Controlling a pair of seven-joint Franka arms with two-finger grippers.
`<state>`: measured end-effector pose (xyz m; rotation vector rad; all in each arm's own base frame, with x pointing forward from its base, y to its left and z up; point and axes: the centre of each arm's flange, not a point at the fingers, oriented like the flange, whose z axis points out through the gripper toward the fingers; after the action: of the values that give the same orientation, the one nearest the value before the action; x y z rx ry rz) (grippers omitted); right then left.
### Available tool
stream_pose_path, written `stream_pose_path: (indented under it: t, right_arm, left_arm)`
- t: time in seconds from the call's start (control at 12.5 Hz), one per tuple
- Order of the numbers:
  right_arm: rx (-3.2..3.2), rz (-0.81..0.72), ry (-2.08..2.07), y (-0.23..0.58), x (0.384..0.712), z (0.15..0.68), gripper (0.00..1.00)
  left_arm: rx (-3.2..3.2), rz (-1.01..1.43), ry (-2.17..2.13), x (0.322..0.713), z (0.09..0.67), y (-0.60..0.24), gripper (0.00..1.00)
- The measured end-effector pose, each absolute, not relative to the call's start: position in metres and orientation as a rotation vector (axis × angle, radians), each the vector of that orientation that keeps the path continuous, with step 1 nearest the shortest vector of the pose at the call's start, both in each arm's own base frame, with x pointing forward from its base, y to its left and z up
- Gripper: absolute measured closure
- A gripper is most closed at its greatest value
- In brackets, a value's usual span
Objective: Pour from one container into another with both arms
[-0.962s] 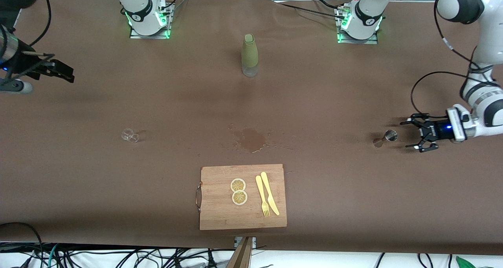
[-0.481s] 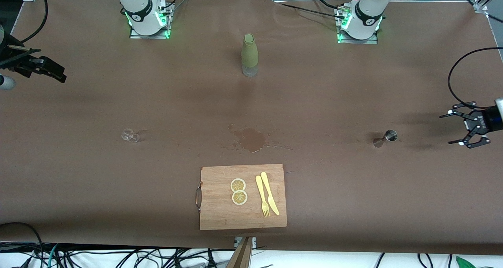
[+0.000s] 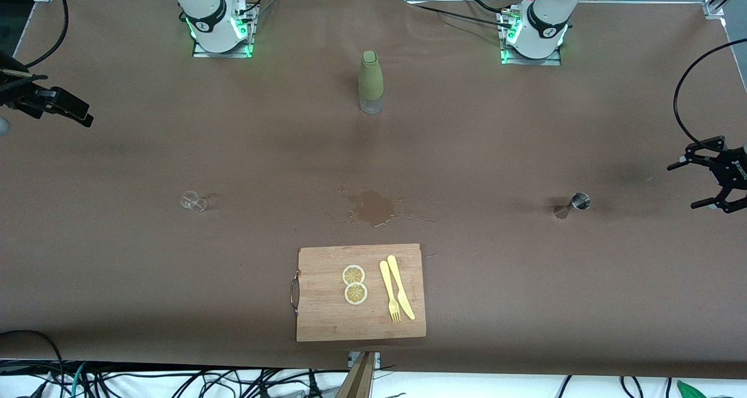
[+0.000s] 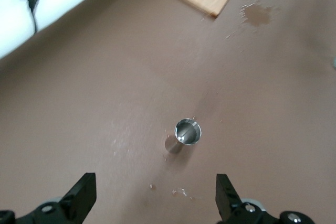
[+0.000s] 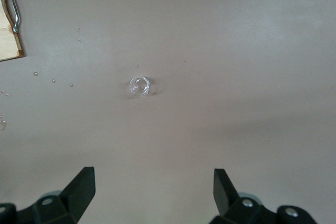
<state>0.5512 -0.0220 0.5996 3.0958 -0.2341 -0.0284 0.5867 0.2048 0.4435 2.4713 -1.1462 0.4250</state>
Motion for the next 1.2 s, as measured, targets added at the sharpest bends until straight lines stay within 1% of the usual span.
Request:
stream_pose_path:
  t: [0.4,0.64,0.8,0.96,1.2]
  right_arm:
    - [3.097,-0.026,-0.235,-0.023,0.556,0.593,0.0]
    - [3.097,-0.025,-0.235,-0.023,0.557,0.593,0.0]
    - [3.098,-0.025,-0.235,-0.023,0.557,0.593,0.0]
    - [3.098,-0.025,-0.235,-0.023,0.557,0.593,0.0]
    - [3.098,-0.025,-0.235,-0.023,0.557,0.593,0.0]
  left_arm:
    - [2.794,0.18,-0.617,0.57,0.51,0.082,0.0]
    - [2.941,0.079,-0.224,0.547,0.536,0.016,0.0]
    - [3.117,0.072,-0.159,0.535,0.553,0.007,0.0]
    - [3.184,0.107,-0.13,0.529,0.569,0.019,0.0]
    - [3.184,0.024,-0.093,0.518,0.577,0.029,0.0]
